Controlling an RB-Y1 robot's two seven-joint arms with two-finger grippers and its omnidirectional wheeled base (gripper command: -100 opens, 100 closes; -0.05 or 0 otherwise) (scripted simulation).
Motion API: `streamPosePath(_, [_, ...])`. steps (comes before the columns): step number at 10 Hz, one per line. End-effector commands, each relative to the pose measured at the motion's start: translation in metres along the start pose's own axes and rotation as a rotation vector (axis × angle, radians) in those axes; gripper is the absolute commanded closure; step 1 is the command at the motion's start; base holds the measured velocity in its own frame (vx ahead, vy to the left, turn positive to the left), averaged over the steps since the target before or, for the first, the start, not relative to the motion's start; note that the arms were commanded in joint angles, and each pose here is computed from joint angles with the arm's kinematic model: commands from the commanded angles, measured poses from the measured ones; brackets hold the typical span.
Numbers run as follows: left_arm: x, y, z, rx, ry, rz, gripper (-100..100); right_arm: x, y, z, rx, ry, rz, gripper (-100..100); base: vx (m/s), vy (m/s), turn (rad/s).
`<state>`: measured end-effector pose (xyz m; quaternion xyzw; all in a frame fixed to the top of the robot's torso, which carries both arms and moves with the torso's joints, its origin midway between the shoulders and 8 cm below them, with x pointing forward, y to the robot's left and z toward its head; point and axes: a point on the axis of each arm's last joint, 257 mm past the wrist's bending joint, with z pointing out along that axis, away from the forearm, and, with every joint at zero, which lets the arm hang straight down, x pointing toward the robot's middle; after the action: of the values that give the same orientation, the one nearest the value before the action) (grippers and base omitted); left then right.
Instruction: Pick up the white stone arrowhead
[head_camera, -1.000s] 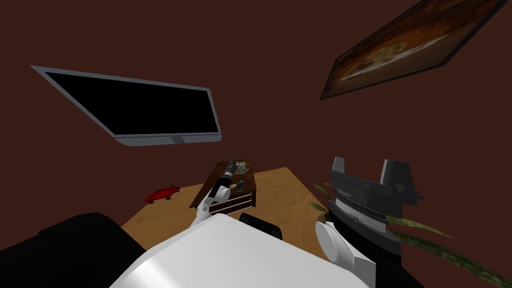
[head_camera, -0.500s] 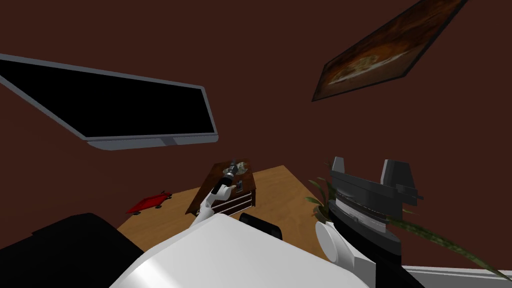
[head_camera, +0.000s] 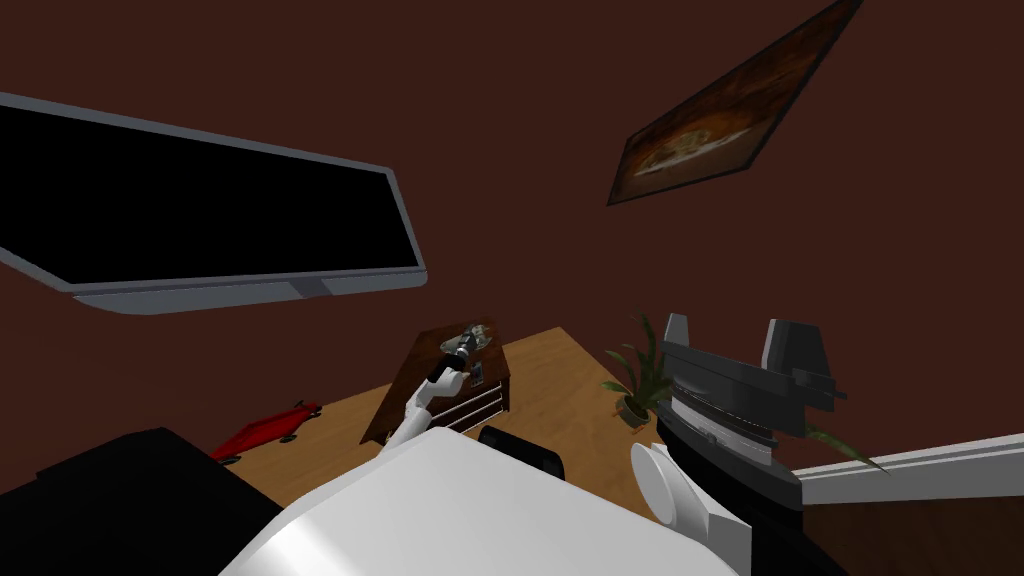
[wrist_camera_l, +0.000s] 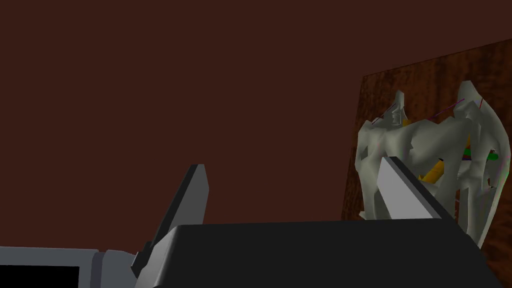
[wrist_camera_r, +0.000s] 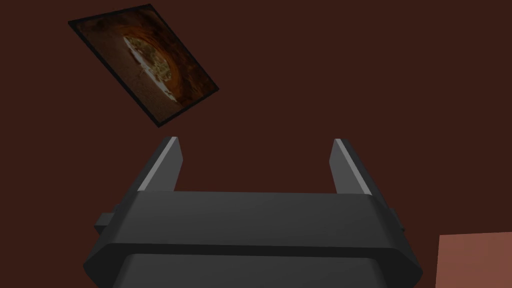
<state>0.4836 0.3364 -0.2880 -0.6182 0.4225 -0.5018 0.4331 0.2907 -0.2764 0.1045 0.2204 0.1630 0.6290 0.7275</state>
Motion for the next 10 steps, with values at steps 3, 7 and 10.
streamPosePath(3, [-0.024,0.043,0.007,-0.138,-0.039,-0.055,-100,0.0,0.0,0.0,0.0,0.0,0.0,0,-0.032,0.043,-0.158])
streamPosePath(7, [-0.04,0.074,0.005,-0.232,-0.068,-0.084,-100,0.0,0.0,0.0,0.0,0.0,0.0,0,-0.021,0.03,-0.103])
streamPosePath(10, [-0.053,0.096,0.004,-0.3,-0.094,-0.114,-100,0.0,0.0,0.0,0.0,0.0,0.0,0,-0.029,0.033,-0.102])
